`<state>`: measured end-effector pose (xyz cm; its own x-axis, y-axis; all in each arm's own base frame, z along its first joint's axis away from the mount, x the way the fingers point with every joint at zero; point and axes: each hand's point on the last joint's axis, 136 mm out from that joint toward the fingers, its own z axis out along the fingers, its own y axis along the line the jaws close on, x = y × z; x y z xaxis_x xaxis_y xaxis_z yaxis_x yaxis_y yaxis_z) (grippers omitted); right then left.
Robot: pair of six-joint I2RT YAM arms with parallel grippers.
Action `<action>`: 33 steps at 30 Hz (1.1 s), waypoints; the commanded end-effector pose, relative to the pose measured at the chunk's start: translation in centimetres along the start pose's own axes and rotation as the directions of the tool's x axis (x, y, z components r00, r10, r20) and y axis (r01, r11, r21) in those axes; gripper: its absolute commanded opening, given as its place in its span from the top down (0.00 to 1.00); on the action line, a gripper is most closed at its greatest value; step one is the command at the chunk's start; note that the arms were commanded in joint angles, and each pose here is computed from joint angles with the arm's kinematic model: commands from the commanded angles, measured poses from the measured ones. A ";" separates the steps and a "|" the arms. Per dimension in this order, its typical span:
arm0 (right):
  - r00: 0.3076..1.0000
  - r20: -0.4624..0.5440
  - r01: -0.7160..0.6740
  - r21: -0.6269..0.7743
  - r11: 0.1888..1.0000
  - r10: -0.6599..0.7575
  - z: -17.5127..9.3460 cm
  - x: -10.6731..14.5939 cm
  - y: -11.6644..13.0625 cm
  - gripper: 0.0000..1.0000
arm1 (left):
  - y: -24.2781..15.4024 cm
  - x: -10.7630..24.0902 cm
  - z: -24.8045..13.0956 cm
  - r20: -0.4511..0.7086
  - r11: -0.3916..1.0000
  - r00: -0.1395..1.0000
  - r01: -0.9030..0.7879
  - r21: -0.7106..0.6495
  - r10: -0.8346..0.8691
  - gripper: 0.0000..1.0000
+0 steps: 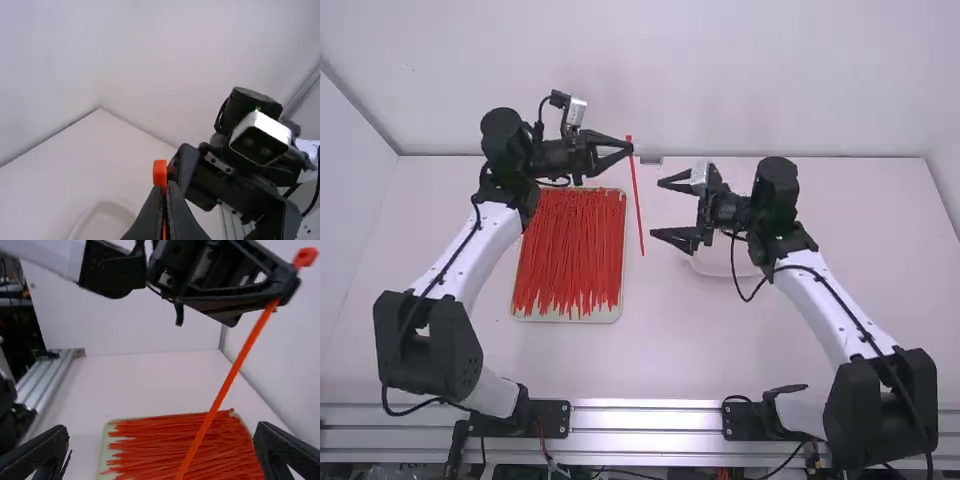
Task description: Fasten the cable tie
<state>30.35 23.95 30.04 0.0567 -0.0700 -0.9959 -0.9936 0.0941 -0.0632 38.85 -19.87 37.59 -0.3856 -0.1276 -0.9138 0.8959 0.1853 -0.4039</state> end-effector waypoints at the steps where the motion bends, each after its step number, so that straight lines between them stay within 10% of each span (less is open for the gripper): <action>1: 0.972 0.009 0.236 -0.012 0.972 -0.236 0.0 -0.6 0.1 0.02 | 0.3 -1.0 0.2 -0.008 1.000 1.000 0.014 0.019 -0.014 0.98; 13: 0.829 0.006 0.559 -0.024 0.829 -0.559 0.0 1.3 0.7 0.01 | 3.9 -2.2 1.3 -0.051 0.956 0.955 0.291 -0.027 -0.292 0.98; 33: 0.359 0.093 0.933 -0.039 0.357 -0.929 0.6 2.6 2.7 0.01 | 3.6 1.0 1.1 -0.115 0.638 0.629 0.766 -0.081 -0.769 0.97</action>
<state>28.68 24.61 27.27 0.9164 -0.0738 -0.3933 -0.3978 -0.0602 -0.9155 42.23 -20.45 34.72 -0.9320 -0.1207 -0.3418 0.3279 0.1213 -0.9369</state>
